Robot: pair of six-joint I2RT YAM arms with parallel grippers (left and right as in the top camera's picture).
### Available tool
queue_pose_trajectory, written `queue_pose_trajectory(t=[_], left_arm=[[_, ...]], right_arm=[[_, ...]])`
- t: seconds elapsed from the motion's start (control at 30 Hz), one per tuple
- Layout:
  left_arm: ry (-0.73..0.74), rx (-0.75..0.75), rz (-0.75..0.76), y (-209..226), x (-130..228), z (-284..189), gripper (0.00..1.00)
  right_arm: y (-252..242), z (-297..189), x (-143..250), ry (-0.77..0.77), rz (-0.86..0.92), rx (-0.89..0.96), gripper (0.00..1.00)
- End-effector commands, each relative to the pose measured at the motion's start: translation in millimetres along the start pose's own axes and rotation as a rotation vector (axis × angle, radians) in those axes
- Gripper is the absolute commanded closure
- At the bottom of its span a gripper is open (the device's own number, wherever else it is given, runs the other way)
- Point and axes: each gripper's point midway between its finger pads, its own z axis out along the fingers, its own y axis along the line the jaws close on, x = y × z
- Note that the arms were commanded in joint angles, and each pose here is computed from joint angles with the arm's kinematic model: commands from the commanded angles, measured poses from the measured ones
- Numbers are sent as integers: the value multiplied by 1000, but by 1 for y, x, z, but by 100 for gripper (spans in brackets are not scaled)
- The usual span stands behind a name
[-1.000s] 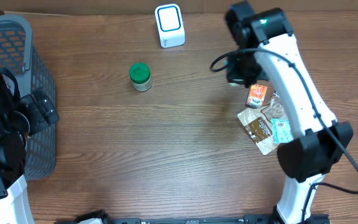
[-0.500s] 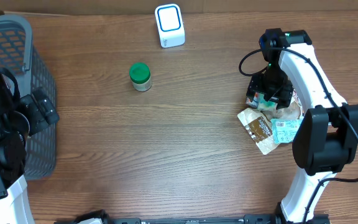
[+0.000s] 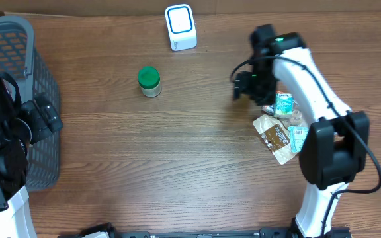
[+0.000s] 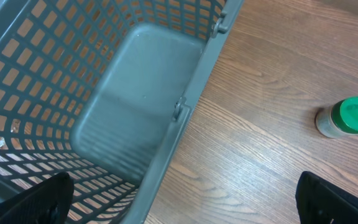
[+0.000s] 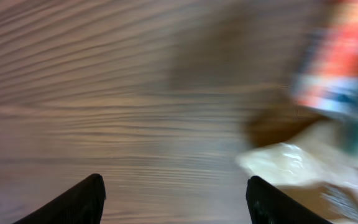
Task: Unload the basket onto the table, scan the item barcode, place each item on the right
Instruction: 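Reach the right gripper left to the green-lidded jar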
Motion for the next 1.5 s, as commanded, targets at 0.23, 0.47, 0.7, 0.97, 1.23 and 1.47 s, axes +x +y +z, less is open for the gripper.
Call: queue_pose_trajectory(t=[0.23, 0.47, 0.7, 0.97, 1.23, 1.47], left_arm=[[-23, -8, -30, 3, -5, -5, 0], [-23, -8, -30, 3, -5, -5, 0], [-23, -8, -30, 3, -5, -5, 1], [-23, -8, -30, 3, -5, -5, 0], [-23, -8, -30, 3, -5, -5, 0], [-23, -8, -30, 3, -5, -5, 1]], right_arm=[[158, -73, -4, -284, -363, -209, 8], [215, -94, -23, -468, -478, -324, 0], [248, -43, -39, -495, -518, -359, 0], [251, 35, -56, -440, -515, -328, 0], [274, 53, -53, -483, -603, -338, 0], [270, 64, -65, -567, -621, -220, 0]])
